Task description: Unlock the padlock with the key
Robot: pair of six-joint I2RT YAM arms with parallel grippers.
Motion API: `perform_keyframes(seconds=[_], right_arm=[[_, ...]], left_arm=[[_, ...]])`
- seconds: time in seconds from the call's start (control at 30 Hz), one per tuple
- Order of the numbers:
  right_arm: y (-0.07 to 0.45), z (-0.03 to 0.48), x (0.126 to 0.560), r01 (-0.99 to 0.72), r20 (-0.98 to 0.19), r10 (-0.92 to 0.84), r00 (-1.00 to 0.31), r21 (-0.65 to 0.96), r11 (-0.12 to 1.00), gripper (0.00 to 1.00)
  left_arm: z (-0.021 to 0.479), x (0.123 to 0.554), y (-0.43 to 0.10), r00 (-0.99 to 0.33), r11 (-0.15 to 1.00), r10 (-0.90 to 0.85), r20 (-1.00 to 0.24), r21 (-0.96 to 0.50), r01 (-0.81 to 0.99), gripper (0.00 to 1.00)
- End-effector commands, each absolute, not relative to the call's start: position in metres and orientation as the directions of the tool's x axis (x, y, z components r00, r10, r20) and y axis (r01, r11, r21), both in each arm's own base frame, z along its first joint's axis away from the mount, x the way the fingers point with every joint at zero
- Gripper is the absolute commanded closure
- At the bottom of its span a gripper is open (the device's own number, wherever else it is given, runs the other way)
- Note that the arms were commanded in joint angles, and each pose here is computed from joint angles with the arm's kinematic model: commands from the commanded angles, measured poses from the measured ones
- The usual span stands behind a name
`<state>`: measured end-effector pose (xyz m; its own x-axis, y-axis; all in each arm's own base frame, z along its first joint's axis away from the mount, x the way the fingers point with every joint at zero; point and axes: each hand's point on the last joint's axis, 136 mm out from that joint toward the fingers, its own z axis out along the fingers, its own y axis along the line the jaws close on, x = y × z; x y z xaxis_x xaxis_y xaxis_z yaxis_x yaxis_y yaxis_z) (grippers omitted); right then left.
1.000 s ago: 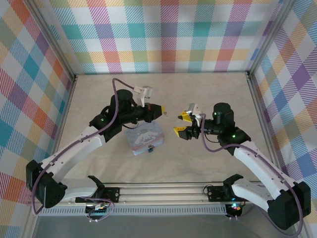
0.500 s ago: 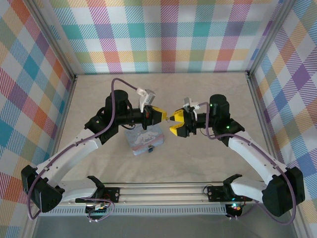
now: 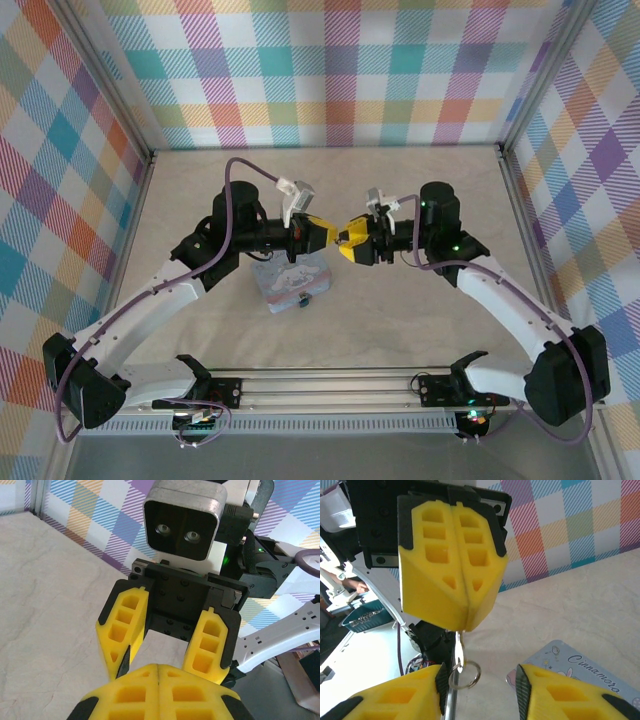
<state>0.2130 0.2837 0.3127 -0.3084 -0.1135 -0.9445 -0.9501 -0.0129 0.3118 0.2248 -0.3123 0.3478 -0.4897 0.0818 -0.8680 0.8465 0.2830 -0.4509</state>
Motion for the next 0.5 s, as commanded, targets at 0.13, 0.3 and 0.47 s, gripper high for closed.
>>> perform_keyframes(seconds=[0.13,0.3,0.47], right_arm=[[0.2912,0.3307,0.2076,-0.958,-0.958,-0.104,-0.267,0.276,-0.083,0.67],[0.2917,0.3264,0.2072,-0.954,-0.954,-0.113,-0.278,0.288,-0.082,0.76],[0.2893,0.3235,0.2038,-0.954,-0.951,-0.123,-0.282,0.292,-0.069,0.85]], left_arm=[[0.3537,0.222,-0.3135,-0.444,0.257,0.082,-0.892,-0.412,0.874,1.0],[0.3521,0.2248,-0.3127,-0.446,0.274,0.078,-0.892,-0.411,0.87,1.0],[0.3508,0.2255,-0.312,-0.446,0.281,0.078,-0.892,-0.41,0.868,1.0]])
